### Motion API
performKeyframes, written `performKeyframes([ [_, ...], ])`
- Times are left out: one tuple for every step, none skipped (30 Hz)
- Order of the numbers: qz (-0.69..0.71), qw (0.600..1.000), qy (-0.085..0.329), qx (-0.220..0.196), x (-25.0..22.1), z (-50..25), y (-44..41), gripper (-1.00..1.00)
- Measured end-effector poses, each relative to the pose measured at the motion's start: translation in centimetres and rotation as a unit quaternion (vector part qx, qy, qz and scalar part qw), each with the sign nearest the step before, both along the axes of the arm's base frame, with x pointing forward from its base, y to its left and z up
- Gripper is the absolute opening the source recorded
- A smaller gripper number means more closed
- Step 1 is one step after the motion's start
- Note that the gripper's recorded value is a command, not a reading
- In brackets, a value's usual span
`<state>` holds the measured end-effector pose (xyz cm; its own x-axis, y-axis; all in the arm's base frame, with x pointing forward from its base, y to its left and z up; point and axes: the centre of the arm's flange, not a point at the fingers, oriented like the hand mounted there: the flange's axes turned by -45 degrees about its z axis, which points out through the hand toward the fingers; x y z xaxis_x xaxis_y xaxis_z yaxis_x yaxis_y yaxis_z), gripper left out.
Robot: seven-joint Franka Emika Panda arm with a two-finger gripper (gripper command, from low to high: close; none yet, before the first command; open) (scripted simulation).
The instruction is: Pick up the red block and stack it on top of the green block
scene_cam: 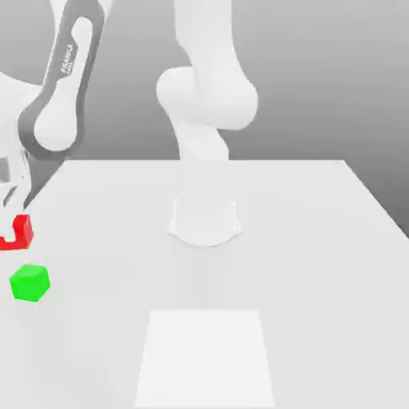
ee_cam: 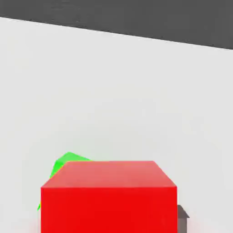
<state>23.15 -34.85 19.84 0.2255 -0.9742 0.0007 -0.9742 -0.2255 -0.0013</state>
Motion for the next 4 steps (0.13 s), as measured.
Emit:
performKeyframes([
  [0.001, 1.000, 0.000, 0.000, 0.05, -1.07, 0.12, 1.00],
  [0.001, 1.000, 0.000, 0.000, 0.05, -1.07, 0.12, 1.00],
  [0.001, 1.000, 0.000, 0.000, 0.05, -1.07, 0.12, 1.00],
  [0.001, 1.000, 0.000, 0.000, 0.05, -1.07, 0.12, 1.00],
])
